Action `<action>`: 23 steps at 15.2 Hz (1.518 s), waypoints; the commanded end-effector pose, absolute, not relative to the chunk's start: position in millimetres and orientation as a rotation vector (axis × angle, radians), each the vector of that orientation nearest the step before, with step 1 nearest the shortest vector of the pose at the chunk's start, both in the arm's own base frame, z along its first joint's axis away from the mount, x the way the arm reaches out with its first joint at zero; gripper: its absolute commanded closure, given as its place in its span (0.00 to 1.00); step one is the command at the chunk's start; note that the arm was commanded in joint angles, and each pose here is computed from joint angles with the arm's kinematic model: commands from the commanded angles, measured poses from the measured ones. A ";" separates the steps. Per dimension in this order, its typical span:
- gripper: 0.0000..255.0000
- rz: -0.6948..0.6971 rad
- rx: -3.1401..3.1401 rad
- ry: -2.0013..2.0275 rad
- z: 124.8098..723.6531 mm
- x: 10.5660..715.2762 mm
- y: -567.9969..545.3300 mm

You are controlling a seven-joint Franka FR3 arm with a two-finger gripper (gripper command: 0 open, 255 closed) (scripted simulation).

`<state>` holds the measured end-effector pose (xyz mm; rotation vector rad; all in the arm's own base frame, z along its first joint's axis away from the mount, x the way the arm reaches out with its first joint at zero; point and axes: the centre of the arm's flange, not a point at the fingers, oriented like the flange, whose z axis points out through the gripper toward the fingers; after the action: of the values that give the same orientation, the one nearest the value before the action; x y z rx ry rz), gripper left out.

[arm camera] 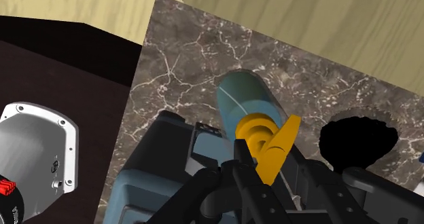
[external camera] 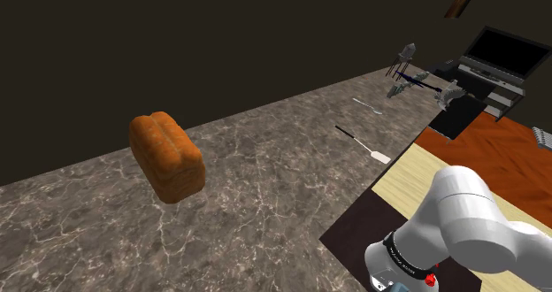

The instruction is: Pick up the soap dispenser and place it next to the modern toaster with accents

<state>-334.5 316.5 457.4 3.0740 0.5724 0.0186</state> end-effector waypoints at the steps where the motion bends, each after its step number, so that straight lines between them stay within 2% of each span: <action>1: 1.00 0.020 3.075 0.572 446.8 -333.6 316.3; 8: 1.00 0.020 3.075 0.572 409.7 -333.6 316.3; 16: 1.00 0.020 3.075 0.572 409.7 -333.6 316.3; 17: 0.00 0.020 3.075 0.572 409.7 -333.6 316.3; 23: 0.00 0.020 3.075 0.572 422.9 -333.8 316.4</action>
<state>-333.4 315.9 416.4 3.0746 0.5725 0.0198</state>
